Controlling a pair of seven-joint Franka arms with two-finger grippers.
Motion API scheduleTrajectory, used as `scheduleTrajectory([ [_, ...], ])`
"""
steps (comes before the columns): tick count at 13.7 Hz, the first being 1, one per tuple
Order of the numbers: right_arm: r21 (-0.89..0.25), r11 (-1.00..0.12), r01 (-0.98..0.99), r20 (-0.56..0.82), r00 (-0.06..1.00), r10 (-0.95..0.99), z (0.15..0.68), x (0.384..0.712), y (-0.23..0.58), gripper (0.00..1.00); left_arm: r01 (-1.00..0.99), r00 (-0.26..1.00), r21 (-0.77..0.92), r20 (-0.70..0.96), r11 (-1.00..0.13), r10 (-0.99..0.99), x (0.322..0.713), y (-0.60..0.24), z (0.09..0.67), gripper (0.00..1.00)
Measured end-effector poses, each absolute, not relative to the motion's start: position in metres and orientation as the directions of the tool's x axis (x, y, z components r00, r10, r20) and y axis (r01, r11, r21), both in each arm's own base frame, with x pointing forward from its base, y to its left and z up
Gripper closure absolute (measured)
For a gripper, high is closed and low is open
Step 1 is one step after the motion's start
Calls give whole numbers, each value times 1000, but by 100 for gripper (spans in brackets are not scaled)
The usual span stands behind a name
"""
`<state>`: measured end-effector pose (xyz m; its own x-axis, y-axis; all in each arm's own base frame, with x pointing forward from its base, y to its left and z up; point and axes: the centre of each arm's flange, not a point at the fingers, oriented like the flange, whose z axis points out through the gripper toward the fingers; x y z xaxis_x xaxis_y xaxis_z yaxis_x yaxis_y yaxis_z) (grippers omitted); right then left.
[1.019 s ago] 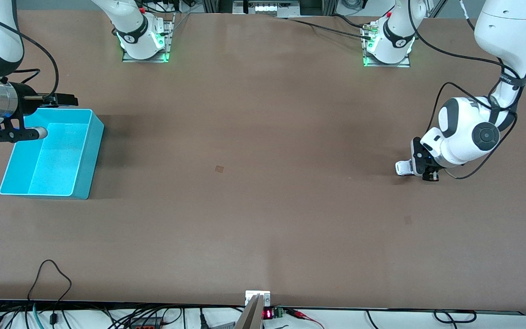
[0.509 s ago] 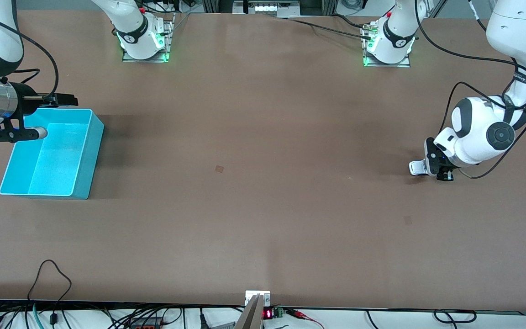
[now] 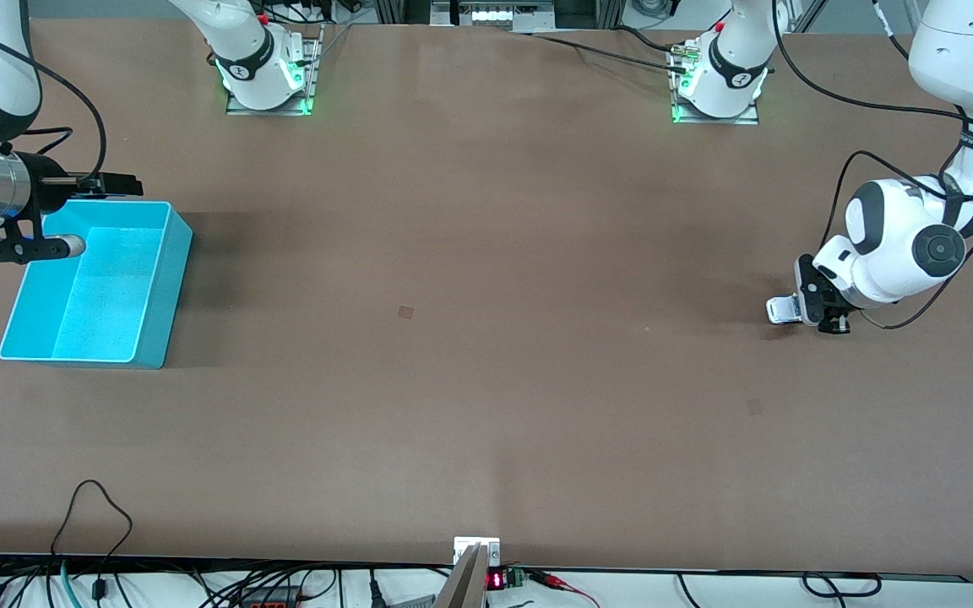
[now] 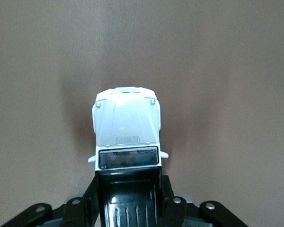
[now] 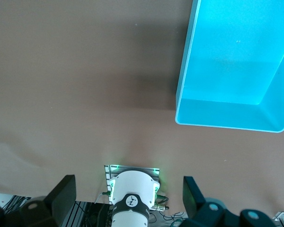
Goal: Wind and store white jeep toy
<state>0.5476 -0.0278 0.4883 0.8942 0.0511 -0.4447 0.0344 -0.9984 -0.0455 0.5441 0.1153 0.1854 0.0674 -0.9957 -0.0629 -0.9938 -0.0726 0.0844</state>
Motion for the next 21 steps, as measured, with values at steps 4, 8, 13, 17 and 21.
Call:
scheduleTrajectory([
  [4, -45, -998, 34, -445, 894, 51, 488, 548, -28, 0, -994, 59, 86, -84, -66, -995, 543, 130, 185, 48],
  [8, -45, -998, 34, -445, 894, 51, 488, 548, -28, 0, -994, 60, 85, -103, -69, -993, 541, 148, 185, 48],
  [13, -45, -998, 34, -445, 894, 51, 488, 548, -28, 0, -994, 62, 85, -122, -73, -991, 538, 168, 184, 48],
  [17, -45, -998, 34, -445, 894, 51, 488, 548, -28, 0, -993, 68, 84, -121, -79, -990, 538, 171, 184, 48],
  [21, -46, -998, 34, -445, 894, 51, 488, 548, -28, 0, -996, 47, 65, -90, -53, -995, 547, 155, 192, 31],
])
